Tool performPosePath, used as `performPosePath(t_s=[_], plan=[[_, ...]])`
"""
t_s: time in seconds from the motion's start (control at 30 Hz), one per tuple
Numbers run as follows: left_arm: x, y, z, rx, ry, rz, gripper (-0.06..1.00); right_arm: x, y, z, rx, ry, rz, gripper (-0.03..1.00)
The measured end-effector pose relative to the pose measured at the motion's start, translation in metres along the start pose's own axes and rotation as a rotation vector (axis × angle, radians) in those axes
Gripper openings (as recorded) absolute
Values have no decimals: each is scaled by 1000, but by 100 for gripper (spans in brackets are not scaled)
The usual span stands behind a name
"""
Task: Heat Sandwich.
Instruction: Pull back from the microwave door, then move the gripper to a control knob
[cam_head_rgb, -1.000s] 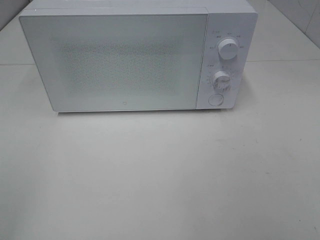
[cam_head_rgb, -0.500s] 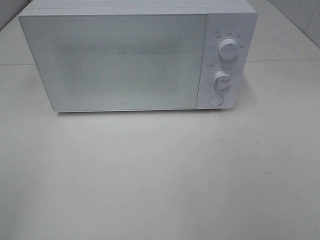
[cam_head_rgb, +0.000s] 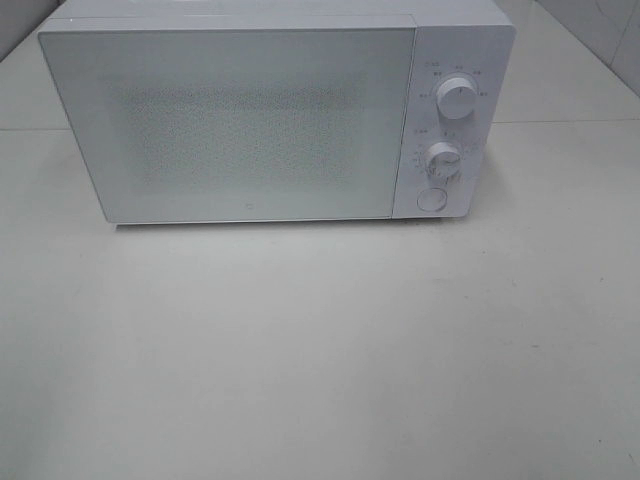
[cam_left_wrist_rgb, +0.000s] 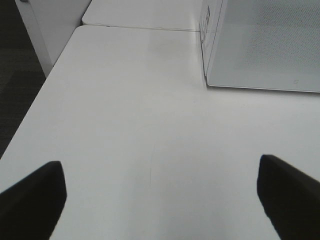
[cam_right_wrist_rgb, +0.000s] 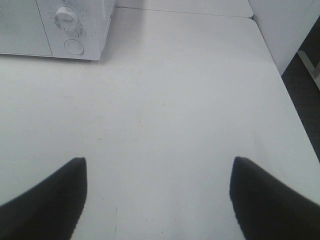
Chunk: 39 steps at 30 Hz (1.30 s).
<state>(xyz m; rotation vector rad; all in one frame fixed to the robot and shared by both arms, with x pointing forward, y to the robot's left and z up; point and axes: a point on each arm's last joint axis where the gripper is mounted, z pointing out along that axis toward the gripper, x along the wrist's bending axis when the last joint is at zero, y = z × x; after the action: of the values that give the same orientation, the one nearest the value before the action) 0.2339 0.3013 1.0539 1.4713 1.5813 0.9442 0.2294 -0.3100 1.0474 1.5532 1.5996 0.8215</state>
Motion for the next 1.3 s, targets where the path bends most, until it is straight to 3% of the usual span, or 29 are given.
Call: performPosePath(t_s=[0.43, 1.3], plan=[[0, 0, 0, 0, 0, 0, 97, 1, 21, 1, -40, 13, 18, 76], [0, 0, 0, 0, 0, 0, 97, 14, 79, 76, 5, 75, 18, 76]])
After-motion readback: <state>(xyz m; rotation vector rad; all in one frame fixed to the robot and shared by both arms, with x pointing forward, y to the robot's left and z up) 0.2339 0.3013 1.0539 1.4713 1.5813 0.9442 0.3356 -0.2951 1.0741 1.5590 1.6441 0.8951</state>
